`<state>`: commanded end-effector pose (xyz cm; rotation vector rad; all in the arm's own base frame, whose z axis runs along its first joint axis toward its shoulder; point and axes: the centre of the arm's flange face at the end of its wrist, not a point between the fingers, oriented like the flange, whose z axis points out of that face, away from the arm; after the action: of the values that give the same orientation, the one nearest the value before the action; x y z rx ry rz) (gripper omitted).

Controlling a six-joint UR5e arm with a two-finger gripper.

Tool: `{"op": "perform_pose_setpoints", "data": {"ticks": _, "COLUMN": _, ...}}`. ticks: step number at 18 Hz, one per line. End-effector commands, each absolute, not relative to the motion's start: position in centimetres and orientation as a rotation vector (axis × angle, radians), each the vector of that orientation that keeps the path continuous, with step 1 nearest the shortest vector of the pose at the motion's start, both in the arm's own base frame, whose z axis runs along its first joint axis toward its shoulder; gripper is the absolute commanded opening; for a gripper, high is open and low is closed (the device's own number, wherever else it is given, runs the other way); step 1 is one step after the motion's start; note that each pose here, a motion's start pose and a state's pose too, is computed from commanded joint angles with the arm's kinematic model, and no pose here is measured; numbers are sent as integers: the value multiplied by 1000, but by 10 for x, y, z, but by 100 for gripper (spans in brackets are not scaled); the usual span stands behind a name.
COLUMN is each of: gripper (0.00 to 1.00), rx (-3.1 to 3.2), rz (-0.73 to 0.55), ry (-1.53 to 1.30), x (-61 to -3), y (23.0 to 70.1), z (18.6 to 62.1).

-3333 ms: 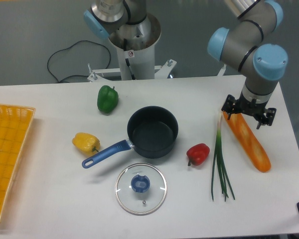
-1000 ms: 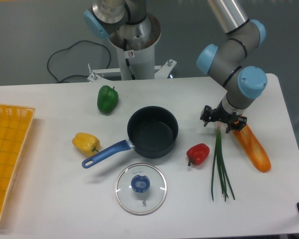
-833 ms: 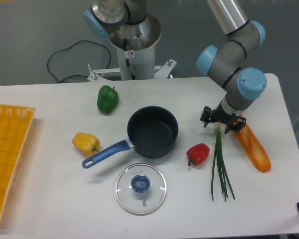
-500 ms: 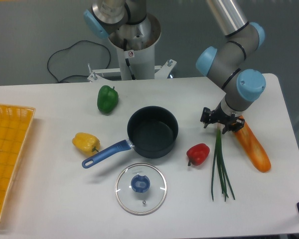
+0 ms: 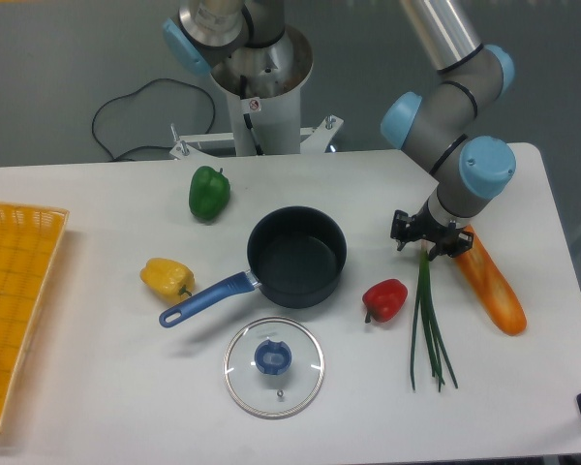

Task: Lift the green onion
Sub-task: 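Close the gripper around the green onion stalks near their roots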

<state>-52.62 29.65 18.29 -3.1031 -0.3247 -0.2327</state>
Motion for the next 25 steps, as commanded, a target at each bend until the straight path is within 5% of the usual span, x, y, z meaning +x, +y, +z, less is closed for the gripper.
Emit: {"op": "perform_pose_setpoints", "data": {"ticks": 25, "gripper": 39, "rx": -3103, "rz": -237, "ry": -337, "x": -526, "y": 297, "z": 180}}
